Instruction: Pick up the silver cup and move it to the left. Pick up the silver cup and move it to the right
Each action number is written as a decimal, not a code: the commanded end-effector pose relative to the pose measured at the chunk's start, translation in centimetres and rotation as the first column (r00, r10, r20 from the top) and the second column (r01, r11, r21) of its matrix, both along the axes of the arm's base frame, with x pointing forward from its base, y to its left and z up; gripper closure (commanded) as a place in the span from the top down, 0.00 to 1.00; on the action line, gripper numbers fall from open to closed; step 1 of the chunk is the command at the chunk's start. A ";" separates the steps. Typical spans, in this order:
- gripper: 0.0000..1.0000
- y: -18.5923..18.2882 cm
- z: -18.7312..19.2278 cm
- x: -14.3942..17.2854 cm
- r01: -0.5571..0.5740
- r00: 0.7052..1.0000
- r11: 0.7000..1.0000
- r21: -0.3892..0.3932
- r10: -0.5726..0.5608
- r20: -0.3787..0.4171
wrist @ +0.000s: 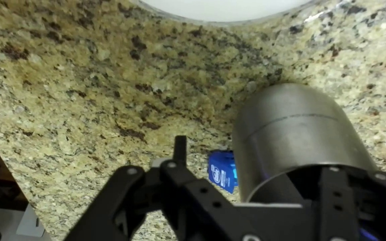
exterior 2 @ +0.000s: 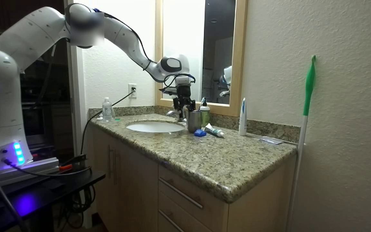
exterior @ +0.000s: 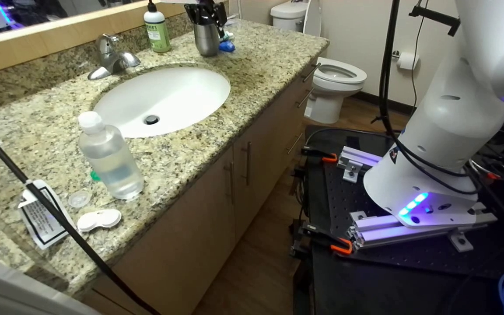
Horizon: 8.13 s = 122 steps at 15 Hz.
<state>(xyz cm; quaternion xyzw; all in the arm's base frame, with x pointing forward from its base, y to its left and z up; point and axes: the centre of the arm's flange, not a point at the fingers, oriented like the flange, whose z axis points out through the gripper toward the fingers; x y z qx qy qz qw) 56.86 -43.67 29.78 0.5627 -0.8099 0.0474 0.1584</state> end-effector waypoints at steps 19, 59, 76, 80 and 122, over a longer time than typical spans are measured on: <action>0.02 18.8 16.6 -2.2 -0.516 0.849 0.839 0.170 0.528 -0.026; 0.02 38.7 9.6 20.7 -0.072 0.972 0.947 0.314 -0.004 0.234; 0.02 36.9 1.0 23.9 -0.009 0.974 0.955 0.296 -0.059 0.220; 0.40 36.3 2.4 23.6 0.017 0.974 0.952 0.304 -0.085 0.212; 1.00 33.8 15.2 18.9 0.036 0.998 0.968 0.249 -0.049 0.048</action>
